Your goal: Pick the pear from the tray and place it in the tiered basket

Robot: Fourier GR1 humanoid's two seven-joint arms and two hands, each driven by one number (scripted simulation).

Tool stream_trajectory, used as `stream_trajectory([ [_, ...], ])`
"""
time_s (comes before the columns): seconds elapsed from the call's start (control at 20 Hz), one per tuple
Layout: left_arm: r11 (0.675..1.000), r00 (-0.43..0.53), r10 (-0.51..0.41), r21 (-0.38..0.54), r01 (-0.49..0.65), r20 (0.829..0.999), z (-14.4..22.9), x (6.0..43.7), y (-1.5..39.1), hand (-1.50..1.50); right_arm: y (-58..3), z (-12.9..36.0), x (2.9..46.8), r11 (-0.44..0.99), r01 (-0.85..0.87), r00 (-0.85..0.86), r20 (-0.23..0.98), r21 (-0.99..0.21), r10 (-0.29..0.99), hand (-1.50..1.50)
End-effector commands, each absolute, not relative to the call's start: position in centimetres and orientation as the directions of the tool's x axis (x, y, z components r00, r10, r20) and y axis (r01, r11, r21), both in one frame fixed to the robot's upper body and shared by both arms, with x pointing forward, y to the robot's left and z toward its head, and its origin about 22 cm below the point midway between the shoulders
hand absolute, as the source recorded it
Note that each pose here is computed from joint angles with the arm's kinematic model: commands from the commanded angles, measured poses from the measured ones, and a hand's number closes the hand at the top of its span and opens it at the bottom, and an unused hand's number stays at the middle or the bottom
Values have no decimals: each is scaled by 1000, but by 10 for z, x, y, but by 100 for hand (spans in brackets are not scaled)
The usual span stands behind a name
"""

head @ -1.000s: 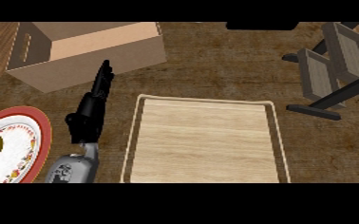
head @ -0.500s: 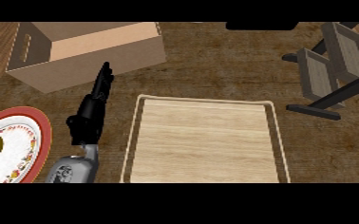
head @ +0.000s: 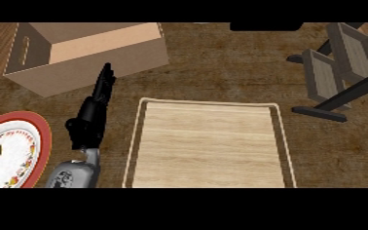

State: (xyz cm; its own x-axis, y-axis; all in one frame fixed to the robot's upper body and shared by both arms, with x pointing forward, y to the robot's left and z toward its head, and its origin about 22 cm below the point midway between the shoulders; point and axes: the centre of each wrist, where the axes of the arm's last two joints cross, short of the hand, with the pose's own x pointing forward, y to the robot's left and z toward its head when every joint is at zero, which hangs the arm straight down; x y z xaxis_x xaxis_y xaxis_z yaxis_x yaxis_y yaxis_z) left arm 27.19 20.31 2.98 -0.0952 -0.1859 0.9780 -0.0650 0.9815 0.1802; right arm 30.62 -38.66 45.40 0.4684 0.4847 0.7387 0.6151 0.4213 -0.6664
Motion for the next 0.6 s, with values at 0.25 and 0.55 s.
stream_trajectory([
  [0.25,977,-77,-197,189,-100,977,25,272,220,0,-462,469,199,425,800,346,904,-424,253,-150],
  [0.55,974,-70,-210,202,-106,975,26,264,217,0,-507,429,119,428,798,344,904,-424,254,-150],
])
